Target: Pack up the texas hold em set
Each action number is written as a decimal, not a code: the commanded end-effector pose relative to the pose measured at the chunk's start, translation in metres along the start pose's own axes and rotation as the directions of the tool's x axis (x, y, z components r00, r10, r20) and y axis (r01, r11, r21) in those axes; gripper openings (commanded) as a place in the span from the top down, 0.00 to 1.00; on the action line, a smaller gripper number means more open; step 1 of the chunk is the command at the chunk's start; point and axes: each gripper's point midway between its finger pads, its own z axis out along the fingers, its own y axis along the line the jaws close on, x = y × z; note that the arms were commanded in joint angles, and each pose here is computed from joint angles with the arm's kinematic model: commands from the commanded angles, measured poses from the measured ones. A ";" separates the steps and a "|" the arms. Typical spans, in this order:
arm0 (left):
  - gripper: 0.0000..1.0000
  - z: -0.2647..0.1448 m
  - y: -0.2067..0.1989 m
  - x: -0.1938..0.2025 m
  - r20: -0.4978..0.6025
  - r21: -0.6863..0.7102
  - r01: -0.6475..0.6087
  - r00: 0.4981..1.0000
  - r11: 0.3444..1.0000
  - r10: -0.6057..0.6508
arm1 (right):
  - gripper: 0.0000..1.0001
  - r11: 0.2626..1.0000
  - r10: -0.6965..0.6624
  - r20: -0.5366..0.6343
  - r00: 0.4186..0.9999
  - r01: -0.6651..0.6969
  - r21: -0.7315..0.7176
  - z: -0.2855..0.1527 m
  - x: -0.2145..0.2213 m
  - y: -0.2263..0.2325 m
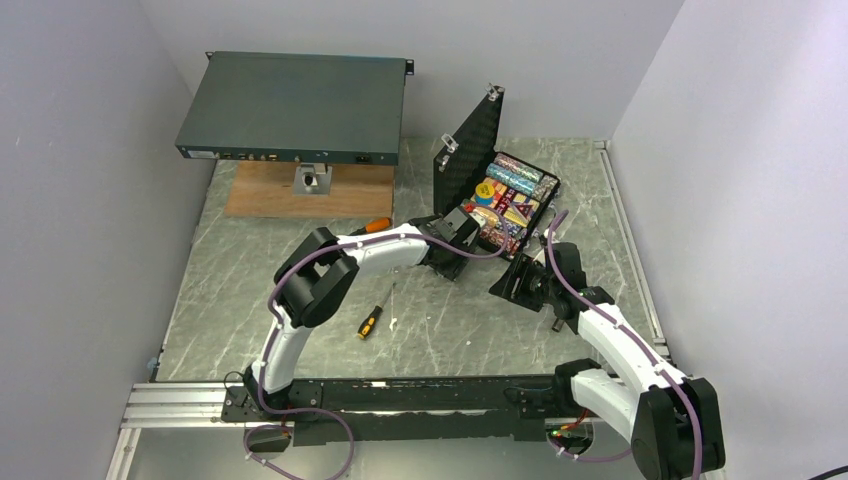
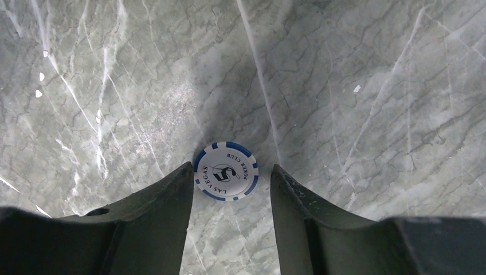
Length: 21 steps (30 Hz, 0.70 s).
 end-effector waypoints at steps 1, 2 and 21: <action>0.46 0.007 0.001 0.007 -0.032 -0.009 -0.019 0.999 1.000 0.018 | 0.41 1.000 -0.021 0.041 0.999 0.022 -0.013 -0.003 -0.012 0.006; 0.47 0.007 0.001 0.009 -0.037 -0.007 -0.016 0.999 1.000 0.016 | 0.41 1.000 -0.020 0.042 0.999 0.021 -0.013 -0.003 -0.013 0.006; 0.70 -0.002 0.005 0.011 -0.043 0.001 -0.014 0.999 1.000 0.014 | 0.41 1.000 -0.016 0.036 0.999 0.017 -0.018 -0.002 -0.010 0.005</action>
